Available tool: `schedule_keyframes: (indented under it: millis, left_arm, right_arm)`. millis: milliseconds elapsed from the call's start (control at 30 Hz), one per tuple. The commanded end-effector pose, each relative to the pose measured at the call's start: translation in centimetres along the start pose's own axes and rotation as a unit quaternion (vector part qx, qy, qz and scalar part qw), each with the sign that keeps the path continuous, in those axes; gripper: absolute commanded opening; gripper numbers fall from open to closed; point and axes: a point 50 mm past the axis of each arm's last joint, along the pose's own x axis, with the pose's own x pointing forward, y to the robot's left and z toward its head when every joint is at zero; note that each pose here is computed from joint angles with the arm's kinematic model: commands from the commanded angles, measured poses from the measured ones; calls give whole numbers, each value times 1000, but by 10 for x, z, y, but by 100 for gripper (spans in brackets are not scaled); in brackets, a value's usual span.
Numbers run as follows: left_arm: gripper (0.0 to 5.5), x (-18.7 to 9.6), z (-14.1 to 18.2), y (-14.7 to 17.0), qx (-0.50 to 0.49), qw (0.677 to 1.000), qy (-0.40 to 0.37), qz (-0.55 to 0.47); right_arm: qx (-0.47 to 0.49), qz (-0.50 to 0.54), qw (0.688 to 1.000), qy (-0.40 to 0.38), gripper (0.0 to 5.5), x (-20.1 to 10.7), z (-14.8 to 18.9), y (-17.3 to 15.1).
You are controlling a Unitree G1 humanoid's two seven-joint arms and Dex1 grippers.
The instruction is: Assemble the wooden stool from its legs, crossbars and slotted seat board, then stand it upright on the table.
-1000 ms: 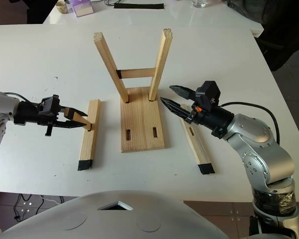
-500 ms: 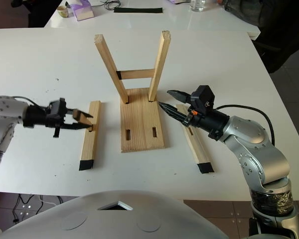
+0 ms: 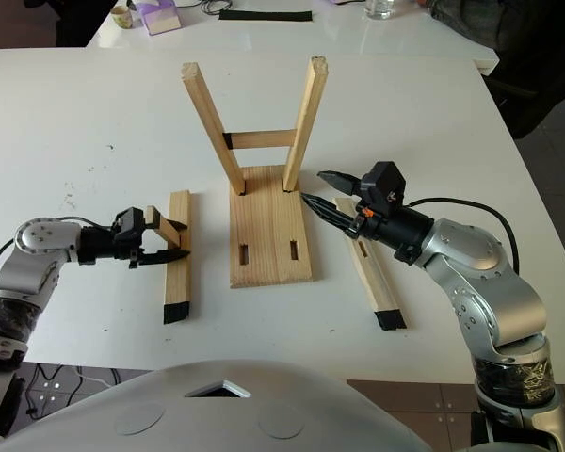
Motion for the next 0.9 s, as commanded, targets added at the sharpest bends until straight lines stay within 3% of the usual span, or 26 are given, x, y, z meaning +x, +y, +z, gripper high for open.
schedule_keyframes:
  millis: [33,233,467,900]
  left_arm:
    - [291,11,-2,5,-26,999,-18,42]
    - [291,11,9,14,-16,996,-50,76]
    - [291,-5,61,18,-2,985,-134,104]
    - [291,-25,112,15,2,980,-171,97]
  right_arm:
    - [-17,1,1000,-1,226,3,4,-5]
    - [-15,0,1000,-4,226,4,3,-6]
    - [-13,-2,1000,-6,226,4,1,-6]
    - [-12,-10,1000,-11,226,4,-2,-7]
